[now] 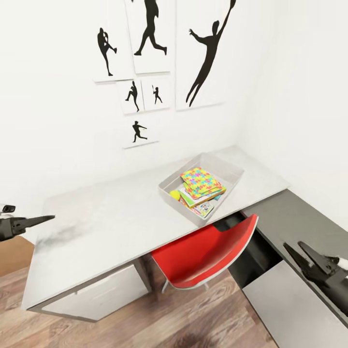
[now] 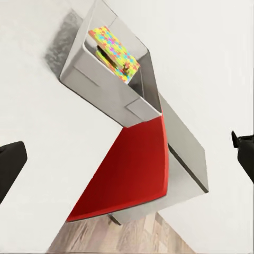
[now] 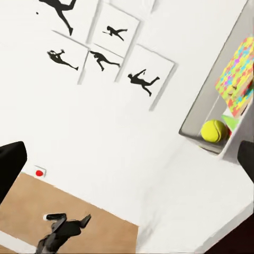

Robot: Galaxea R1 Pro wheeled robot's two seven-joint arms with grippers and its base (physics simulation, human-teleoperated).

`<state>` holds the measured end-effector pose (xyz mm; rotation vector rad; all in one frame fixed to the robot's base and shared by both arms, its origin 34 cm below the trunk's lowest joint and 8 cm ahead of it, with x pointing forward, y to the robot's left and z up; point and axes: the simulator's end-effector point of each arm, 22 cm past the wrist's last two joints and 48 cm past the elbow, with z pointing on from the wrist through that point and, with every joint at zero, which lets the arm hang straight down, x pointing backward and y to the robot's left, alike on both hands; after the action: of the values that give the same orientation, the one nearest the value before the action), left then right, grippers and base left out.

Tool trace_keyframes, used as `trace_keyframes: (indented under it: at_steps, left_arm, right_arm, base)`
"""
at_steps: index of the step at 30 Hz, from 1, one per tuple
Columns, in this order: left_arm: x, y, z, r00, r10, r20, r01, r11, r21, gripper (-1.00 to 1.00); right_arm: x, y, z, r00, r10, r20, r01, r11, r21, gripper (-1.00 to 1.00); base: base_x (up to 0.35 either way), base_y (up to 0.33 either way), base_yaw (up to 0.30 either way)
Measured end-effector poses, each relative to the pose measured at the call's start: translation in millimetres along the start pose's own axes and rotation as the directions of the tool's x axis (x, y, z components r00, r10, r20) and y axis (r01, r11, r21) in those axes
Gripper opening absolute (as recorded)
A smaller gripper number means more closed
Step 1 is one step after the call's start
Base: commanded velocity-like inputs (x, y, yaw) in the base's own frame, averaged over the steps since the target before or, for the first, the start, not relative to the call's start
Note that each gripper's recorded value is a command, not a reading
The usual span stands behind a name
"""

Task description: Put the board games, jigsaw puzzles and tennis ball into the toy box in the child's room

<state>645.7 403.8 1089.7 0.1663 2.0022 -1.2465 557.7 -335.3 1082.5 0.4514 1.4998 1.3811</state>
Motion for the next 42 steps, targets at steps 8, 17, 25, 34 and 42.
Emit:
trace_keyframes:
  at_steps: [8, 17, 25, 34, 42]
  left_arm:
    - [24.2, -5.5, -6.5, 0.998, -0.061, 0.014, 0.061, 0.997, 0.037, 1.0]
    - [24.7, -7.8, -6.3, 0.998, -0.059, 0.019, 0.059, 0.997, 0.044, 1.0]
    - [24.7, -8.0, -6.3, 0.998, -0.058, 0.019, 0.058, 0.997, 0.044, 1.0]
    - [24.9, -8.1, -5.8, 0.998, -0.059, 0.02, 0.058, 0.997, 0.045, 1.0]
    - [24.9, -8.2, -5.8, 0.998, -0.059, 0.02, 0.058, 0.997, 0.045, 1.0]
  right_arm:
    - [30.0, 20.7, -2.5, 0.989, -0.134, -0.056, 0.127, 0.986, -0.108, 1.0]
    - [31.7, 2.5, -10.3, 0.991, -0.12, -0.053, 0.117, 0.991, -0.065, 1.0]
    - [32.4, -0.4, -11.2, 0.992, -0.115, -0.051, 0.112, 0.992, -0.058, 1.0]
    - [31.3, -1.7, -11.7, 0.992, -0.116, -0.053, 0.114, 0.992, -0.053, 1.0]
    - [32.0, -8.4, -11.0, 0.992, -0.111, -0.052, 0.11, 0.994, -0.023, 1.0]
  base:
    - [-0.12, 0.0, 0.013]
    - [-0.014, 0.0, 0.027]
    - [-0.001, 0.0, 0.001]
    - [0.0, 0.0, 0.0]
    - [0.0, 0.0, -0.011]
